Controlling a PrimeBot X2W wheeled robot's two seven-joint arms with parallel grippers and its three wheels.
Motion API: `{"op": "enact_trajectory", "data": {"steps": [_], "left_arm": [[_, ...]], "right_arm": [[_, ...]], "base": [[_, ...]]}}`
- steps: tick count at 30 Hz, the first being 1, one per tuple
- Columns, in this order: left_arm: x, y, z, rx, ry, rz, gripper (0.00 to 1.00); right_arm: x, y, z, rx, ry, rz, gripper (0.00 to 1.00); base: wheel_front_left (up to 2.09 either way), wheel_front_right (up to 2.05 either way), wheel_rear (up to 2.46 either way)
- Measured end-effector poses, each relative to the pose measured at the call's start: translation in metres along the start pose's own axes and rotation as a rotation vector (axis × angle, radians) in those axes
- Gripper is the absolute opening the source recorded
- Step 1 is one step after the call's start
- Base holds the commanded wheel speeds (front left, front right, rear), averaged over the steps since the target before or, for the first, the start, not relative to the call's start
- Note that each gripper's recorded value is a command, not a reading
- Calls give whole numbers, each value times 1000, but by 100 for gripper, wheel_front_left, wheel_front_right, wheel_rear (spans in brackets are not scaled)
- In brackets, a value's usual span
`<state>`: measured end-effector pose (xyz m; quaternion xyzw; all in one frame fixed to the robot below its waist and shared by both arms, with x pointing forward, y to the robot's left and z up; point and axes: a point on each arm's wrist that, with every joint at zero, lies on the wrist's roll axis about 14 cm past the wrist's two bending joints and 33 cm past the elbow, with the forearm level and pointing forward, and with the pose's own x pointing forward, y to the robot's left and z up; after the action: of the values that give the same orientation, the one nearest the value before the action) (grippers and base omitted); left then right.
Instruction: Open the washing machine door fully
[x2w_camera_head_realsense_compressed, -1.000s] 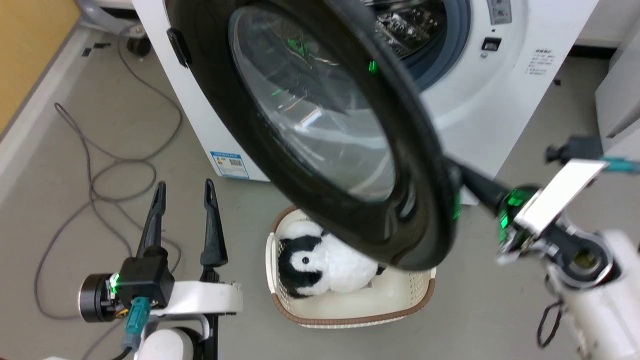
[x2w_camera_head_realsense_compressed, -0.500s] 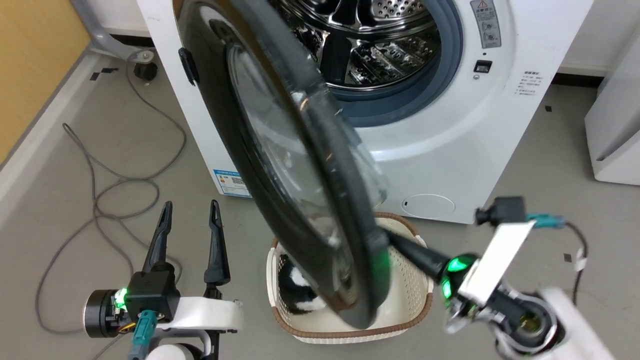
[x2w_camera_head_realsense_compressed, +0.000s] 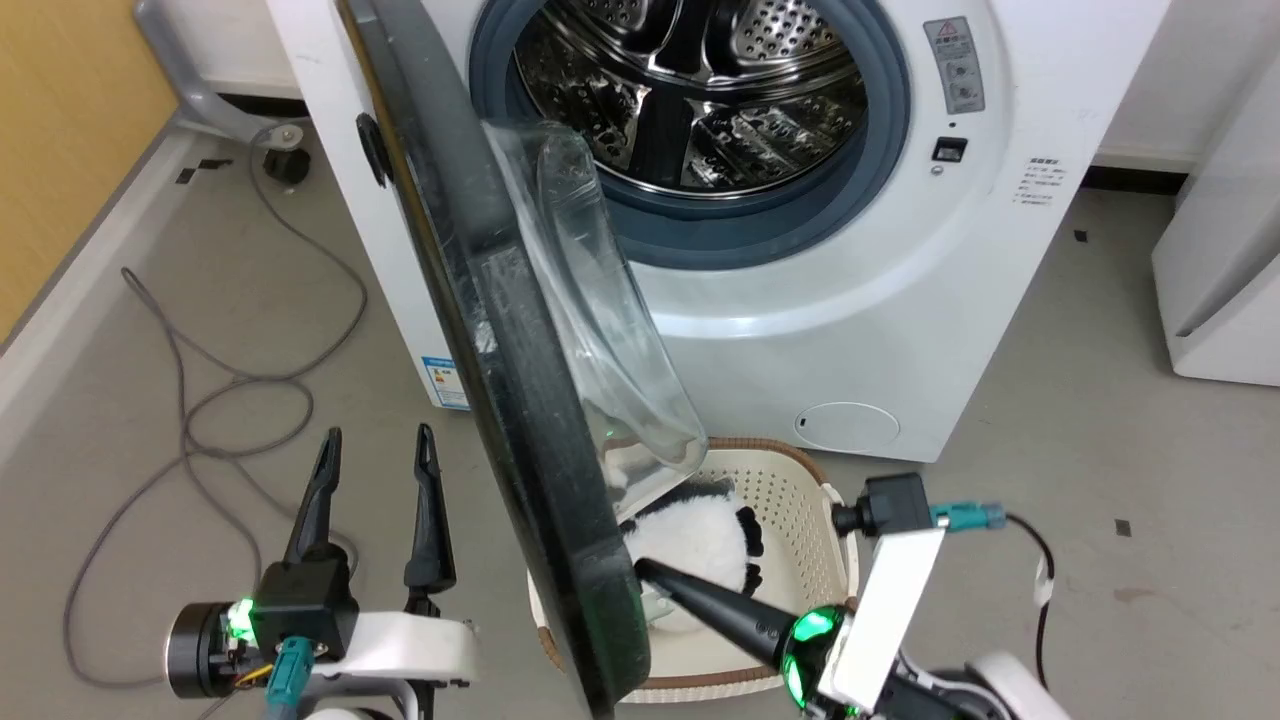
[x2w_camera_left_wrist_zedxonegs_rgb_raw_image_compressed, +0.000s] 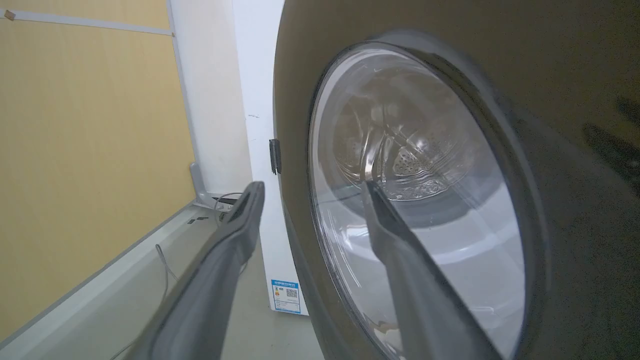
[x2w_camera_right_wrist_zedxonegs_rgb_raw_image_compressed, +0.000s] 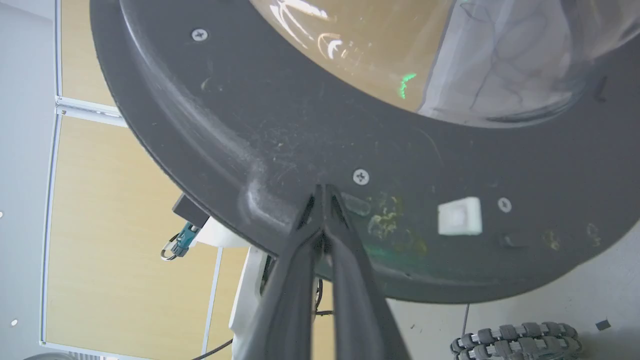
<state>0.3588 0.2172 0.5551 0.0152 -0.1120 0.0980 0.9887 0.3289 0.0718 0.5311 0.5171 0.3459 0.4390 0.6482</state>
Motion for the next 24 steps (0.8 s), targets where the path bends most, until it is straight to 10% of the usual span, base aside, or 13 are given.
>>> {"op": "enact_trajectory", "data": {"steps": [8, 18, 24], "left_arm": [[-5, 0, 0, -5, 3, -6, 100], [-8, -1, 4, -5, -9, -17, 100], [-7, -5, 2, -7, -4, -28, 100]], "right_arm": [[-18, 11, 30, -51, -196, 10, 0], [-107, 29, 136, -509, -846, -113, 0], [-158, 32, 168, -916, -973, -317, 0]], "base": [[0, 0, 0], [0, 0, 0], [0, 0, 0]]}}
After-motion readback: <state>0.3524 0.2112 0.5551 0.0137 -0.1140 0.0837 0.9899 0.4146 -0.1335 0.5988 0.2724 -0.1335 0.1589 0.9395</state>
